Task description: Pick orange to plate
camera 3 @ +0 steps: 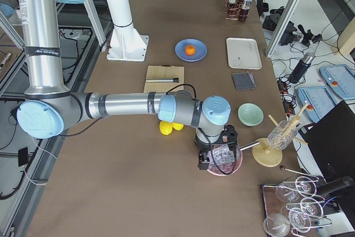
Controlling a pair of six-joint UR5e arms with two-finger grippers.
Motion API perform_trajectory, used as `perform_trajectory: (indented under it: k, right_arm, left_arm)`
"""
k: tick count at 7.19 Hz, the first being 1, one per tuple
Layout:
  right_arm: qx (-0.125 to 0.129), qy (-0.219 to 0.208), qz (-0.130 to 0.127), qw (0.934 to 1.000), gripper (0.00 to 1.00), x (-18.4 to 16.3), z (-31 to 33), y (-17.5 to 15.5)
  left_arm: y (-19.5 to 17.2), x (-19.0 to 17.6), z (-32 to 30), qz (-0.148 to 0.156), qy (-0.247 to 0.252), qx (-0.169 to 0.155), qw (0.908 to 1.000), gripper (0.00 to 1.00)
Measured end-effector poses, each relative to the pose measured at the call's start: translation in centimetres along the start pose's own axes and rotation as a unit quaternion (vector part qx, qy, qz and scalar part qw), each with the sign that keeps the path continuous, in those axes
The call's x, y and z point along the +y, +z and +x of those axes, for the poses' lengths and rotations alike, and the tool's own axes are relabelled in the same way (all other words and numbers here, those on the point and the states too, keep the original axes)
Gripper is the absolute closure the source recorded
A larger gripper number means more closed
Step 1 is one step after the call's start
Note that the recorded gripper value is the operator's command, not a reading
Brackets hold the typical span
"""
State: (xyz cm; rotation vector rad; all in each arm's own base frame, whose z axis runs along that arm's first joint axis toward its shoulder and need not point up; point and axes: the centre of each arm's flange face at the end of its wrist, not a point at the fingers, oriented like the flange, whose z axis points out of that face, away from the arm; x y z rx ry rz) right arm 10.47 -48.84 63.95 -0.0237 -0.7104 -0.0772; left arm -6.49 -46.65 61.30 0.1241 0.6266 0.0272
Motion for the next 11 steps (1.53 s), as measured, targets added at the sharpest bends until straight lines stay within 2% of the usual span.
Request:
perform_trajectory:
  k: [11]
  right_arm:
    - [0.0, 0.009, 0.013, 0.9999, 0.0, 1.42, 1.26, -0.84]
  left_arm:
    - [-0.2, -0.15, 0.16, 0.003, 0.002, 0.0, 1.0, 0.02]
